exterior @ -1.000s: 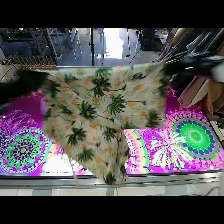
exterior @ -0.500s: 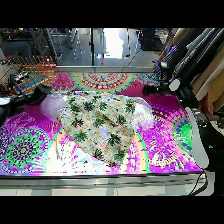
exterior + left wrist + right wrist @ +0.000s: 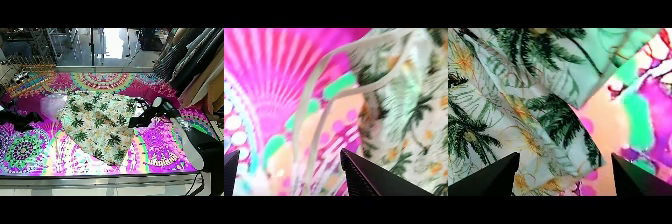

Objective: Fold the clothes and pants, and hang the long-sleeved shirts on hangers.

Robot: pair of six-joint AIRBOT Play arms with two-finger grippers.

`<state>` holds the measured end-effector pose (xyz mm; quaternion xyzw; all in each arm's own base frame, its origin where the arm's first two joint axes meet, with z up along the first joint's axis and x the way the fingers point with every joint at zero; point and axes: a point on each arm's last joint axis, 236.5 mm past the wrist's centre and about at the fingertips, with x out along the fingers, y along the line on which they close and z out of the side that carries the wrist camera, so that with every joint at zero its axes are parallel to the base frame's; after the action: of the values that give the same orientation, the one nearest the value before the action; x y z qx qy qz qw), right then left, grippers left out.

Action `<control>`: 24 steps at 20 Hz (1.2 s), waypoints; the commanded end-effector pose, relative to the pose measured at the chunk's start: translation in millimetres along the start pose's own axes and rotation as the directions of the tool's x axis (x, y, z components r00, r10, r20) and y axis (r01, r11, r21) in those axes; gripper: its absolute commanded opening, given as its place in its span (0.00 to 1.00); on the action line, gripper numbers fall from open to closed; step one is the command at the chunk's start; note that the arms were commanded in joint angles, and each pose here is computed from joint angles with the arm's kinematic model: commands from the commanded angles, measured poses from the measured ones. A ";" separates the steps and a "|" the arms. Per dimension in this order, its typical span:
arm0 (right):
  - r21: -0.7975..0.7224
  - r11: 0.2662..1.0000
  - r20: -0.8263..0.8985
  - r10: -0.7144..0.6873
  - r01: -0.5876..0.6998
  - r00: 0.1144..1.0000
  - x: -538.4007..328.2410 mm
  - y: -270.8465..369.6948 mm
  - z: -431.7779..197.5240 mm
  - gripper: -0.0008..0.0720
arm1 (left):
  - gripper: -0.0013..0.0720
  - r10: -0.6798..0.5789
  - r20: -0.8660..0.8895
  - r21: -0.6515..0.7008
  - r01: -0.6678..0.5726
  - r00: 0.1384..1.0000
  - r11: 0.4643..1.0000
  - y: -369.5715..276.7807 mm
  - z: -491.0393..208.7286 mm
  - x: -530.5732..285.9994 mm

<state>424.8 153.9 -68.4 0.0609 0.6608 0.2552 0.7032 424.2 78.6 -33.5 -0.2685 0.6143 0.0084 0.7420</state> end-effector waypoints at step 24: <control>0.537 0.802 0.185 0.192 -0.263 0.964 -67.5 -59.1 -79.5 0.78 | 0.96 -0.218 -0.118 -0.100 0.206 0.969 0.973 -141.9 -39.6 90.6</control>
<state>410.9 25.0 -39.0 0.2731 0.6455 0.0942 0.7070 453.2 -76.5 -53.9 -0.3414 0.6300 -0.0817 0.6928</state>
